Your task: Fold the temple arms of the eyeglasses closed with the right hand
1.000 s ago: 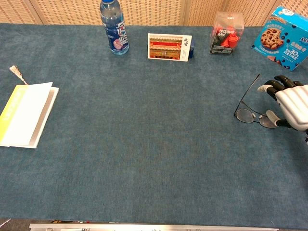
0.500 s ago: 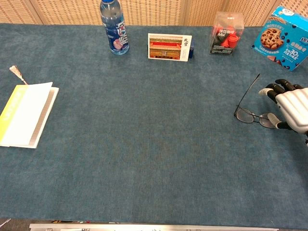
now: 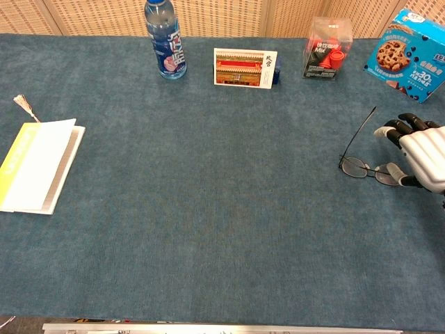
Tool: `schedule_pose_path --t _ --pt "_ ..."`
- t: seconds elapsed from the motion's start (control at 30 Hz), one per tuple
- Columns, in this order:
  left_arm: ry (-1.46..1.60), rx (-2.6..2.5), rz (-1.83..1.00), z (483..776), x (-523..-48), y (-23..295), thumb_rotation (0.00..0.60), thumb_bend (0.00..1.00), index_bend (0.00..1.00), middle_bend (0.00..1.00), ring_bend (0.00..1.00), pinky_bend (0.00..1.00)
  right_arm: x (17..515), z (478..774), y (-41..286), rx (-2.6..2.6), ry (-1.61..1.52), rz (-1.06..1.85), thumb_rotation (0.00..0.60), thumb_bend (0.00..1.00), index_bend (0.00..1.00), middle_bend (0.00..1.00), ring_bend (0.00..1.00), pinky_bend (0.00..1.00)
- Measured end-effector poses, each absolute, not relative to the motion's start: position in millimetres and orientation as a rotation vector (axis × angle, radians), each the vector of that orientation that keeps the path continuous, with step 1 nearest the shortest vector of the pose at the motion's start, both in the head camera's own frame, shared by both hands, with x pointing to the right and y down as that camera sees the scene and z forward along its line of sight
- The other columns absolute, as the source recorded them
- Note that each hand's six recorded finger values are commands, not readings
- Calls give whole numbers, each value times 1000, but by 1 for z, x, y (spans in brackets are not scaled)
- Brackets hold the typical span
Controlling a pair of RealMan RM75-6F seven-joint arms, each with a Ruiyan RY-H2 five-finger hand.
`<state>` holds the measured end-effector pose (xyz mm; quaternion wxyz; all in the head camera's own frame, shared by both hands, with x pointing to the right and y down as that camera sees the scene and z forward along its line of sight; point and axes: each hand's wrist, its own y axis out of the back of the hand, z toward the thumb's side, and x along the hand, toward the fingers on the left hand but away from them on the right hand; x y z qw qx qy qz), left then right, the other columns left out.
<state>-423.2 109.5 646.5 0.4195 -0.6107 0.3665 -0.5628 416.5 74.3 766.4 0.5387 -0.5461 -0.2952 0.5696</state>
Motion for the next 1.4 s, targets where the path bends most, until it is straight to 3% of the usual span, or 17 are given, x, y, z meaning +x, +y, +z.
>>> schedule_pose_path --t 0.7,0.9,1.2,1.4 --pt "889 -1533 -1397 647 -411 107 600 0 558 510 413 536 399 669 65 -1286 -889 1168 600 327 272 236 122 303" --pt "893 -1531 -1403 646 -412 108 600 0 558 510 413 536 381 669 70 -1386 -914 1112 600 339 272 237 122 303" --pt "908 -1531 -1415 646 -418 110 600 0 558 510 413 536 345 683 80 -1601 -929 1026 600 528 273 242 122 302" --pt "914 -1532 -1418 646 -421 111 600 0 558 509 413 536 332 689 83 -1657 -922 995 600 569 273 241 122 302"
